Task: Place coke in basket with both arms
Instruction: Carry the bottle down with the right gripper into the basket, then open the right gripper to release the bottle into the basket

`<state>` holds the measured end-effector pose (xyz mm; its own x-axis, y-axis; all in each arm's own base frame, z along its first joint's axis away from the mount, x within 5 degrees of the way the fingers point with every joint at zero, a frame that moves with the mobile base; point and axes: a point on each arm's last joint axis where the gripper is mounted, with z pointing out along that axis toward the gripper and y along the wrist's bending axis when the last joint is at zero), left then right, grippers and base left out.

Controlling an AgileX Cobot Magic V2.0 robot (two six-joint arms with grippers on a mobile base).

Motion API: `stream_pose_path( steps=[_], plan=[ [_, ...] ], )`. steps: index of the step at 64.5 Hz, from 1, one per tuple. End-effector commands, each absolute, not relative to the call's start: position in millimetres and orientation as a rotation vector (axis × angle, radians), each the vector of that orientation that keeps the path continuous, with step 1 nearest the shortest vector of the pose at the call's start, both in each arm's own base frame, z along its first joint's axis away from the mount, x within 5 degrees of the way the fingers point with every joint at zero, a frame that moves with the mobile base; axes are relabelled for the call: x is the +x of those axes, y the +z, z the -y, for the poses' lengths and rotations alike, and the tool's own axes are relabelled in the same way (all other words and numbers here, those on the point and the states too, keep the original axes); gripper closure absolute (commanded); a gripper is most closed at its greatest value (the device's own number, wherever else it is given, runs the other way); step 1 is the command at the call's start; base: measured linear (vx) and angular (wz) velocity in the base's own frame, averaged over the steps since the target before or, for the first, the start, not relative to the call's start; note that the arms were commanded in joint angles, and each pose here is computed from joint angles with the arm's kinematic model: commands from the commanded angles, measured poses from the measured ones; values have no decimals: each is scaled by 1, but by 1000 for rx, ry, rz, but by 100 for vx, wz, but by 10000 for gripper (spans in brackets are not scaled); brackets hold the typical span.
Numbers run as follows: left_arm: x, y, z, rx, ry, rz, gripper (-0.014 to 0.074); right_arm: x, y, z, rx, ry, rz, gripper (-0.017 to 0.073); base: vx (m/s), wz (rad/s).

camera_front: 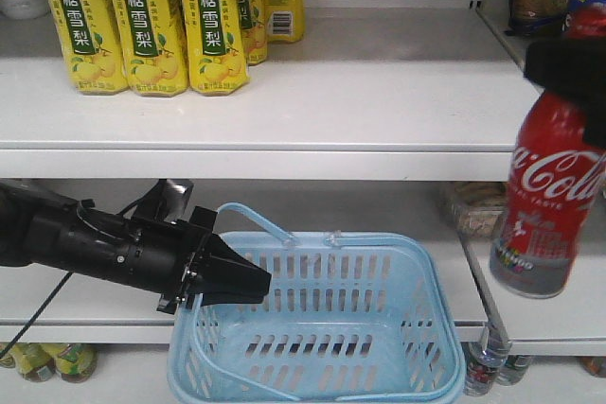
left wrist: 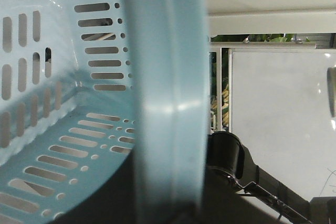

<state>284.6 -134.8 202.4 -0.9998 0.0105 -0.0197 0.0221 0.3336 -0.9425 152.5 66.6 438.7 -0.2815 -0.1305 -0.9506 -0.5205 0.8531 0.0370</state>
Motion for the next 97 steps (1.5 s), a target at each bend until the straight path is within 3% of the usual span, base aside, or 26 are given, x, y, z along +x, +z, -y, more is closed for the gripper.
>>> stream_pose_path(
  steps=[1,13,47,58,85,97],
  plan=[
    [289,225,137,47,-1825,-2423,599,156,443,-75,-510,505,-1725,564,0,0],
    [289,225,137,47,-1825,-2423,599,171,402,-92,-598,661,-1743,564,0,0],
    [289,225,137,47,-1825,-2423,599,218,324,-121,-848,863,-1879,547,0,0],
    [289,225,137,47,-1825,-2423,599,227,296,-126,-966,900,-1996,497,0,0],
    [289,225,137,47,-1825,-2423,599,238,254,-122,-1045,849,-2270,408,0,0],
    [289,225,137,47,-1825,-2423,599,238,253,-122,-1044,856,-2275,295,0,0]
  ],
)
